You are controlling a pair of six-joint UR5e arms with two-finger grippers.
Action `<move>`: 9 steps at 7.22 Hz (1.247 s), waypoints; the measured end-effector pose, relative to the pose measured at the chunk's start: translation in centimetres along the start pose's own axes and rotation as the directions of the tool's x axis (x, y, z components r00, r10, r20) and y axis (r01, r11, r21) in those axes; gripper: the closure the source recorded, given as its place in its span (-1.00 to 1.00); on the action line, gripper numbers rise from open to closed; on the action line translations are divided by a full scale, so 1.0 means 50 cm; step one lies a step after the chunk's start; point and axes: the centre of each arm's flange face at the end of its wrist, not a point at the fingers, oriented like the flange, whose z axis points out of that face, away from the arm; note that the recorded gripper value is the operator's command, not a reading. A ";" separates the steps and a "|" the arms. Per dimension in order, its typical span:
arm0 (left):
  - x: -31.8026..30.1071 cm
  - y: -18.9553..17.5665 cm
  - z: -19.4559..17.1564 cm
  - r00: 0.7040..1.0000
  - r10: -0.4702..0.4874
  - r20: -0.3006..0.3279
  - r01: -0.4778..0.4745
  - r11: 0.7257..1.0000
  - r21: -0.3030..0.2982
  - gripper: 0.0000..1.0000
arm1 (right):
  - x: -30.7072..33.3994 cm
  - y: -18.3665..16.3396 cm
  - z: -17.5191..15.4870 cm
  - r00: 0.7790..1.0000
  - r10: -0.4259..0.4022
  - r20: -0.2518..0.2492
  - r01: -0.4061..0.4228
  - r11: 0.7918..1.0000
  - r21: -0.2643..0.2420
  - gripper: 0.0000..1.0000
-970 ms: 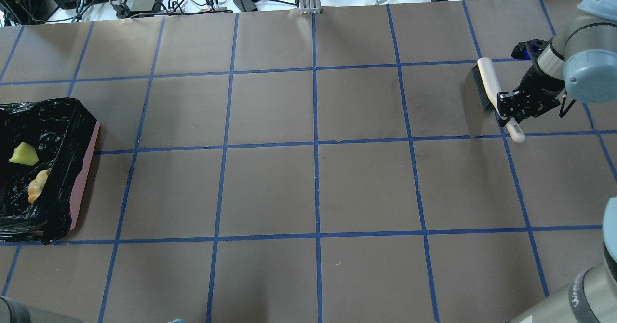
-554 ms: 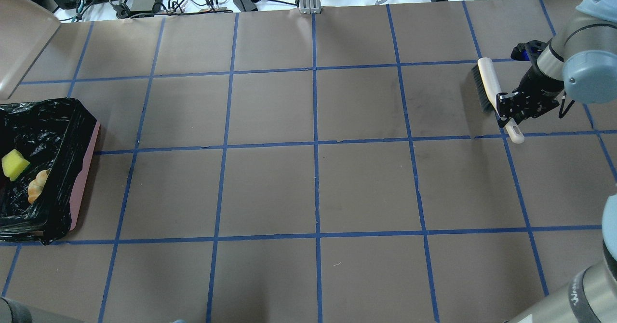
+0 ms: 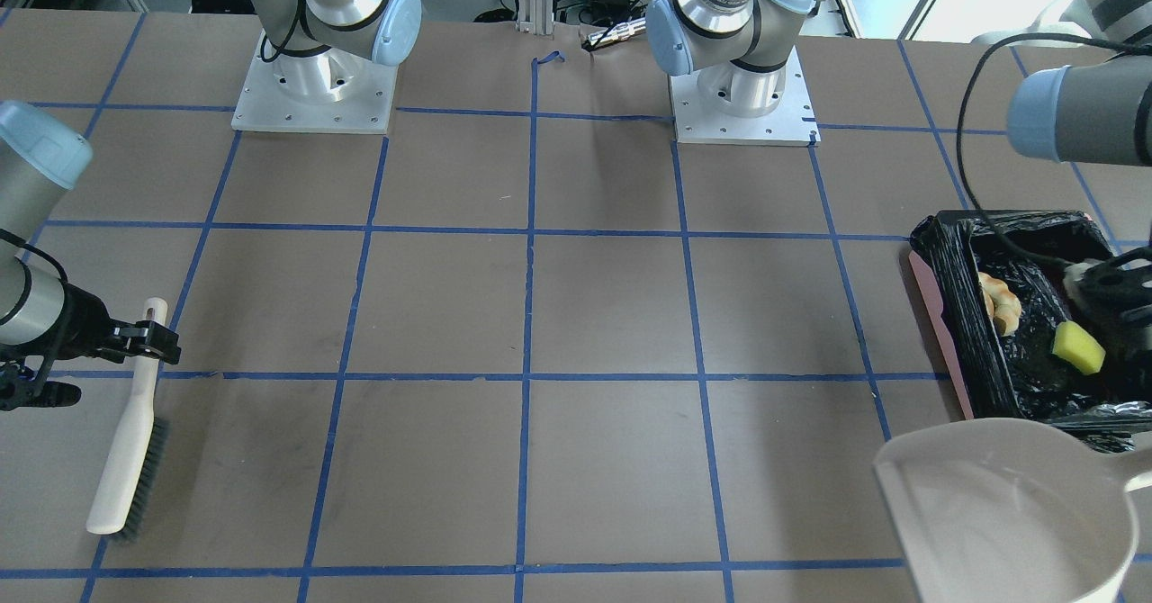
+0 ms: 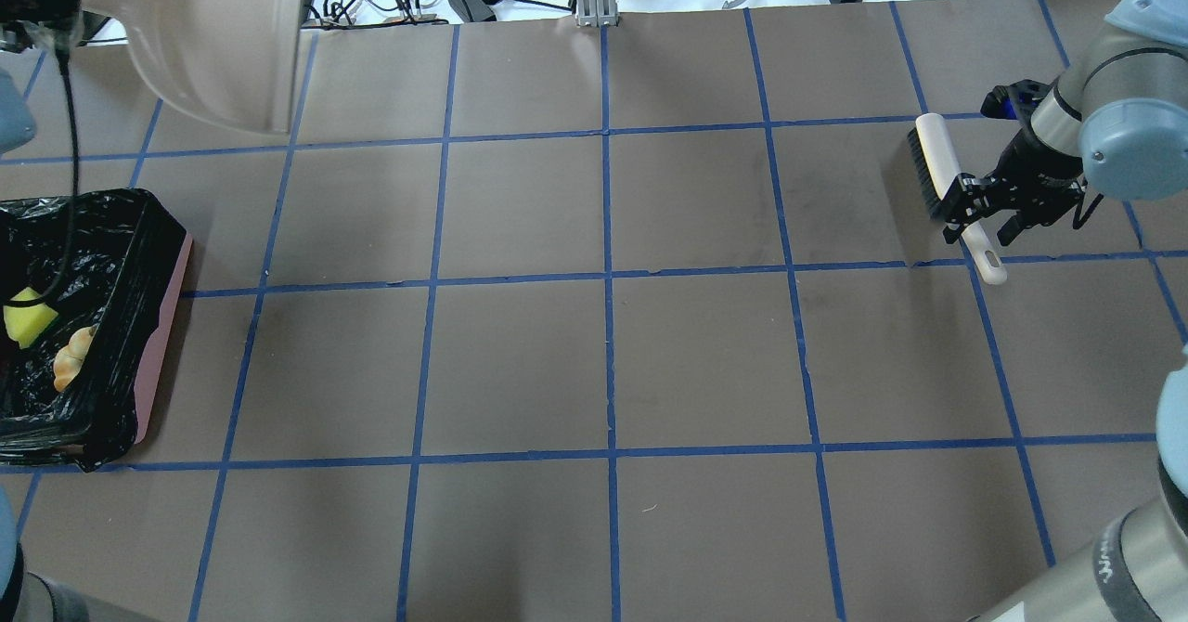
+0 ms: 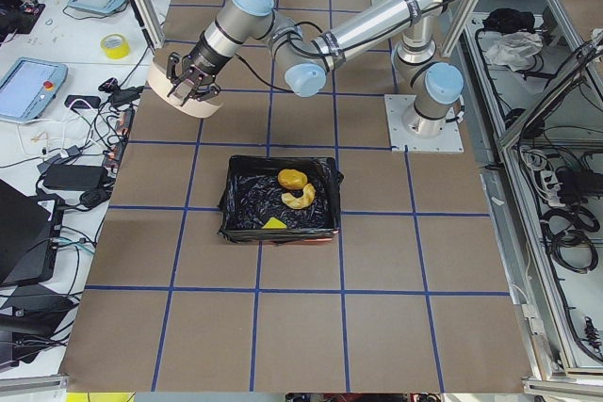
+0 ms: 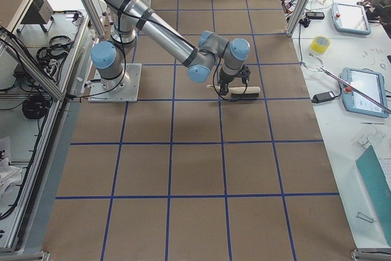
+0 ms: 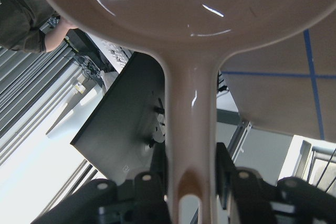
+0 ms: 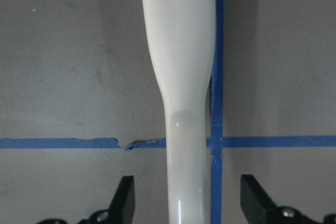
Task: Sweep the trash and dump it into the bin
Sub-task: 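Lower the empty dustpan with the left gripper while the right releases the brush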
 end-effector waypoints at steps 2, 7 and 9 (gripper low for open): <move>0.021 -0.126 0.094 0.976 -0.141 -0.167 0.173 0.965 0.196 1.00 | 0.003 -0.008 -0.027 1.000 -0.004 -0.012 0.004 1.000 0.024 -0.98; 0.121 -0.231 0.277 0.826 -0.133 -0.547 0.334 0.898 0.285 1.00 | -0.130 0.026 -0.240 0.999 -0.024 -0.029 0.025 0.998 0.058 -0.99; 0.133 -0.267 0.301 0.793 -0.095 -0.601 0.310 0.913 0.265 1.00 | -0.282 0.065 -0.331 0.999 -0.024 -0.023 0.024 1.000 0.007 -0.99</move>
